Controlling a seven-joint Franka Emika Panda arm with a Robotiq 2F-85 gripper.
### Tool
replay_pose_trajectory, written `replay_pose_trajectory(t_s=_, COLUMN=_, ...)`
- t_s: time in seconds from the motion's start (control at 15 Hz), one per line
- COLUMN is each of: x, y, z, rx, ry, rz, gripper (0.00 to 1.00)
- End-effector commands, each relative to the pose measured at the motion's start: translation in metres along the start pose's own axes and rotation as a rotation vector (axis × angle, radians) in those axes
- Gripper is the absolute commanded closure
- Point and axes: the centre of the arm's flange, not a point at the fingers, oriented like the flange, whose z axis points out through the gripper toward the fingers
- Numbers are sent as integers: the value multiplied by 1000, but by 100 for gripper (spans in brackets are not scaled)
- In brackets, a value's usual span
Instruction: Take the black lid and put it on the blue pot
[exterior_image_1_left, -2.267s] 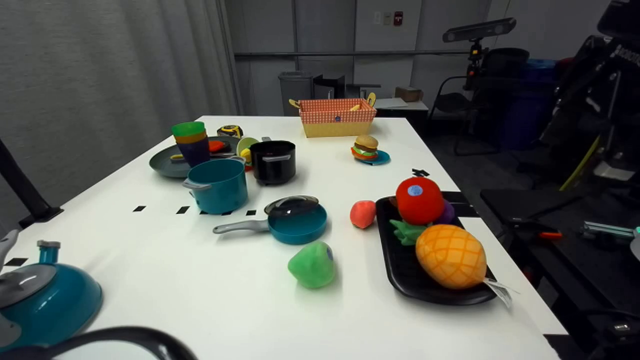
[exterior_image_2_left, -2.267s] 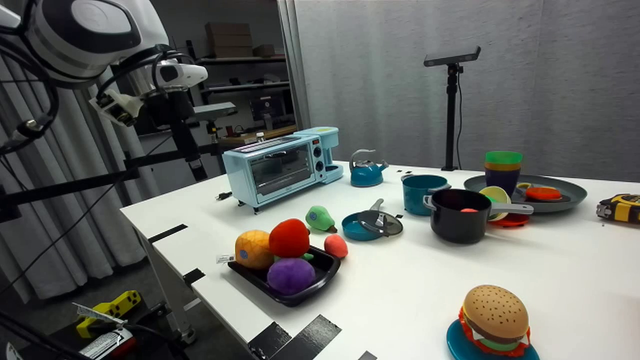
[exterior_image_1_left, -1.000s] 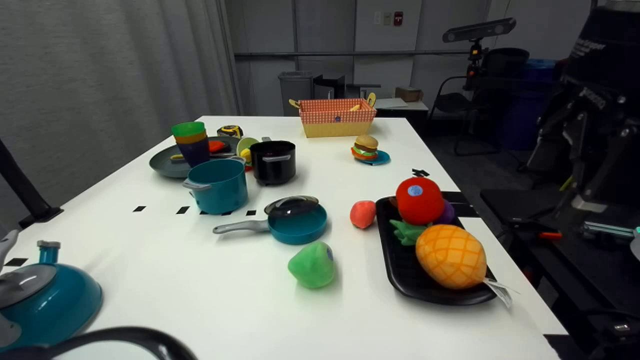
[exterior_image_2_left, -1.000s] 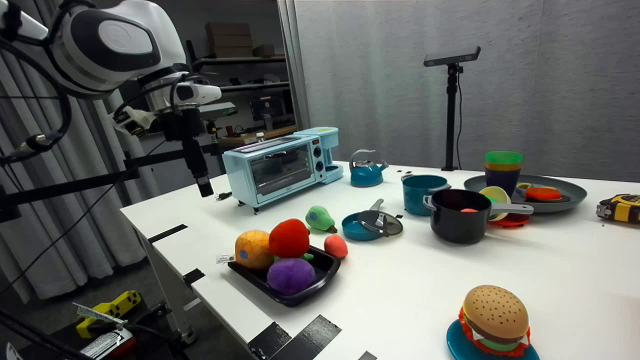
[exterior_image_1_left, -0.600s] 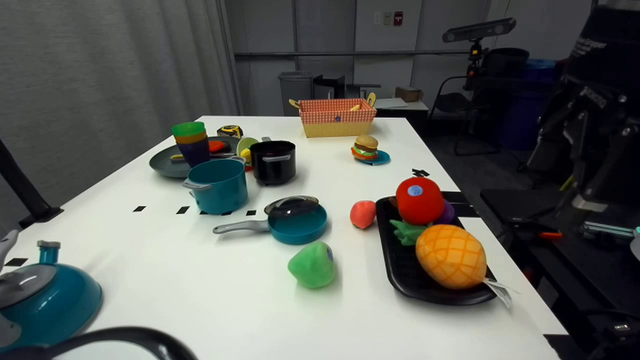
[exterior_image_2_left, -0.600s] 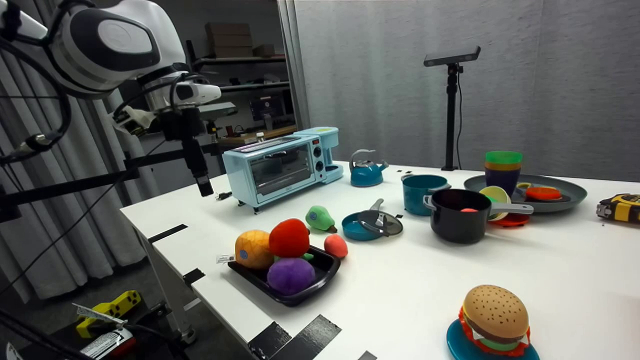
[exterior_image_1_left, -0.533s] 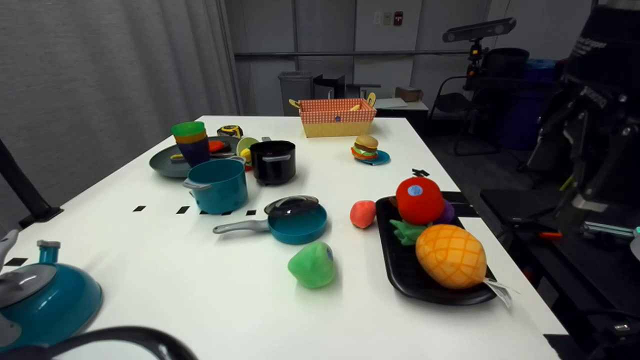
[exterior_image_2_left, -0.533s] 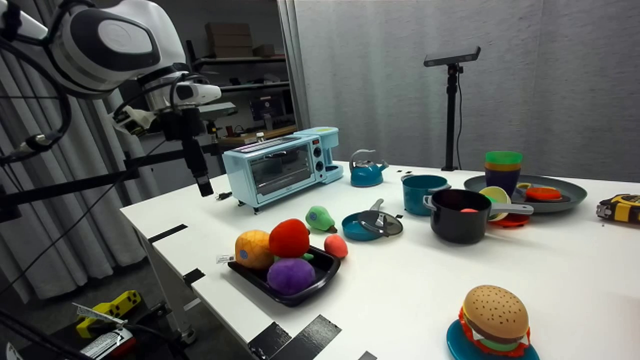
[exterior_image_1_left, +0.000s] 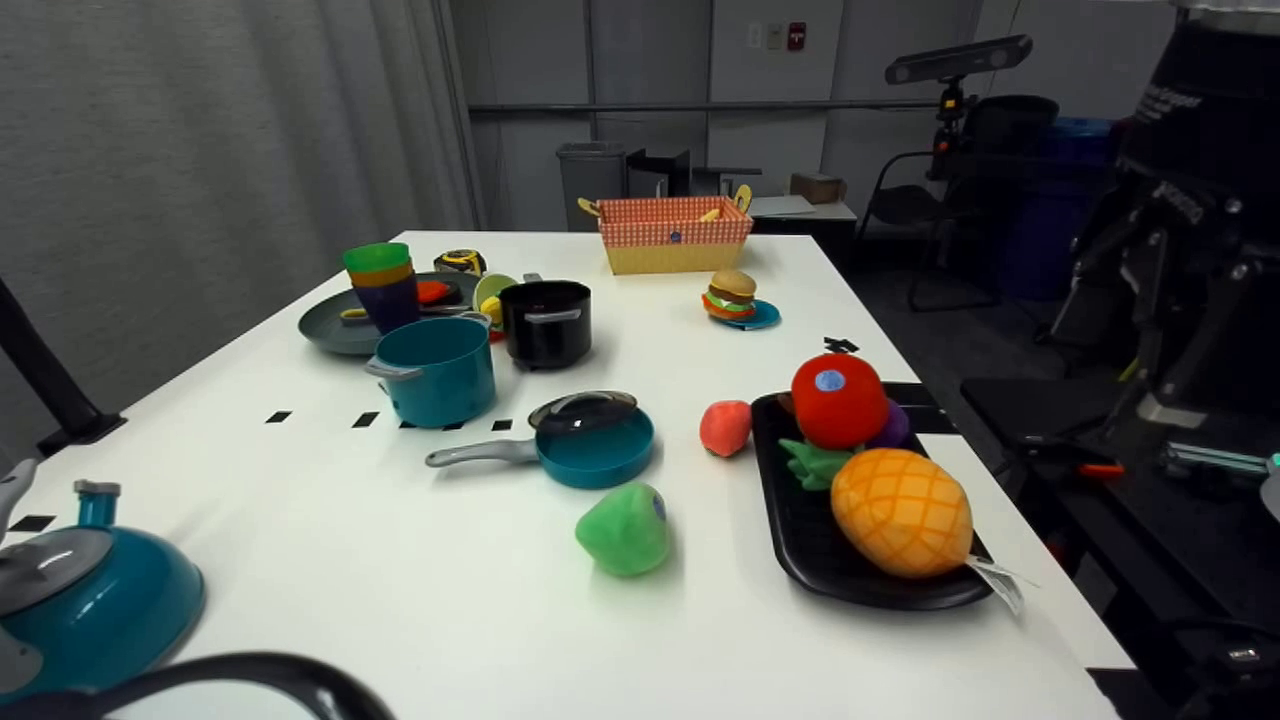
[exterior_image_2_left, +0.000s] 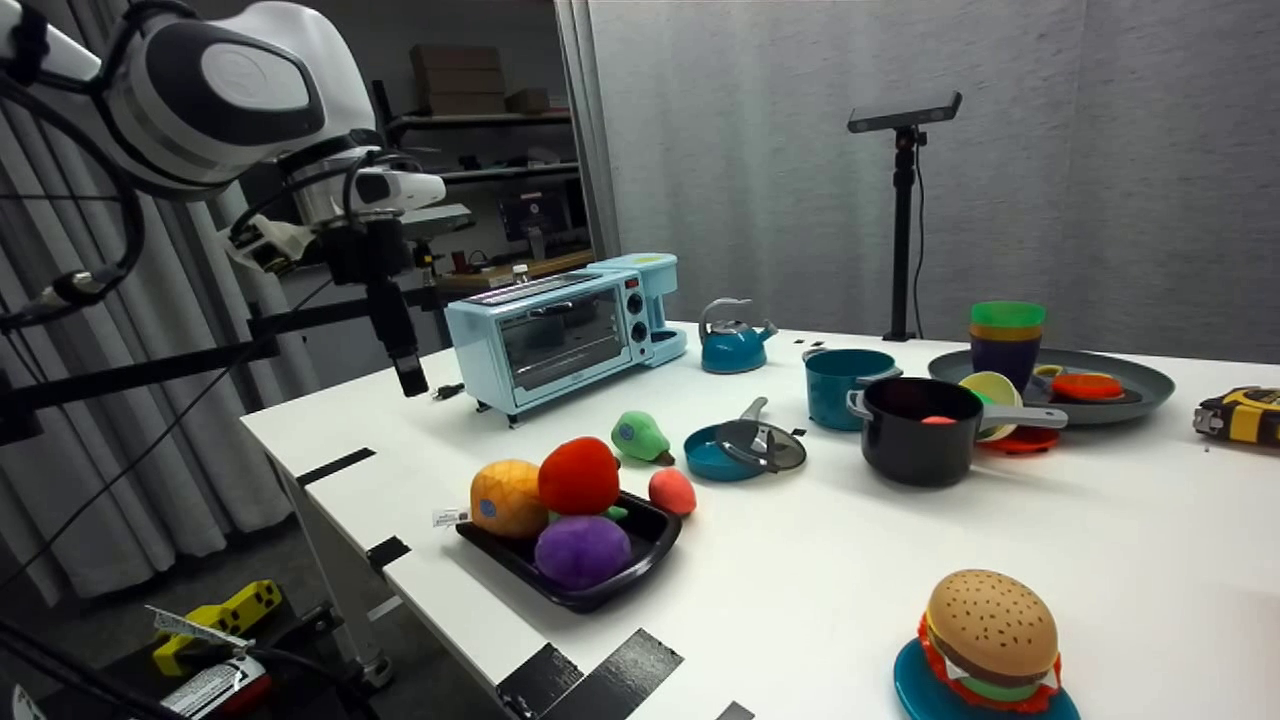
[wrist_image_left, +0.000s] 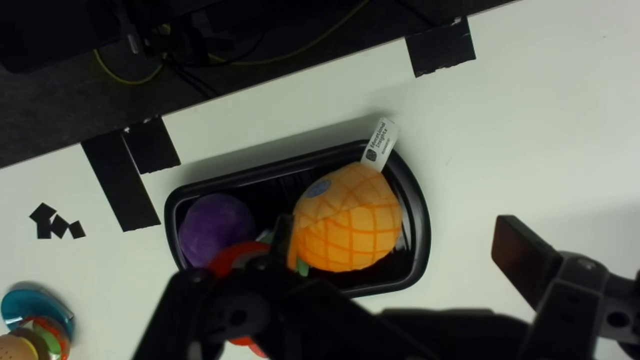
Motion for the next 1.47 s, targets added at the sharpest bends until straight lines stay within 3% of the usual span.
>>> replay_pose_trajectory(t_s=0.0, x=41, y=4, z=16, rx=-13, ry=-1, rz=27, gripper=0)
replay_pose_trajectory(t_s=0.73, x=128, y=23, z=45, rx=-41, ry=34, rz=52, gripper=0)
replay_pose_trajectory(t_s=0.87, x=113, y=30, z=42, rx=-36, ry=24, rz=52, gripper=0)
replay_pose_trajectory(t_s=1.4, x=121, y=25, z=48, rx=-27, ry=-1, rz=25, gripper=0)
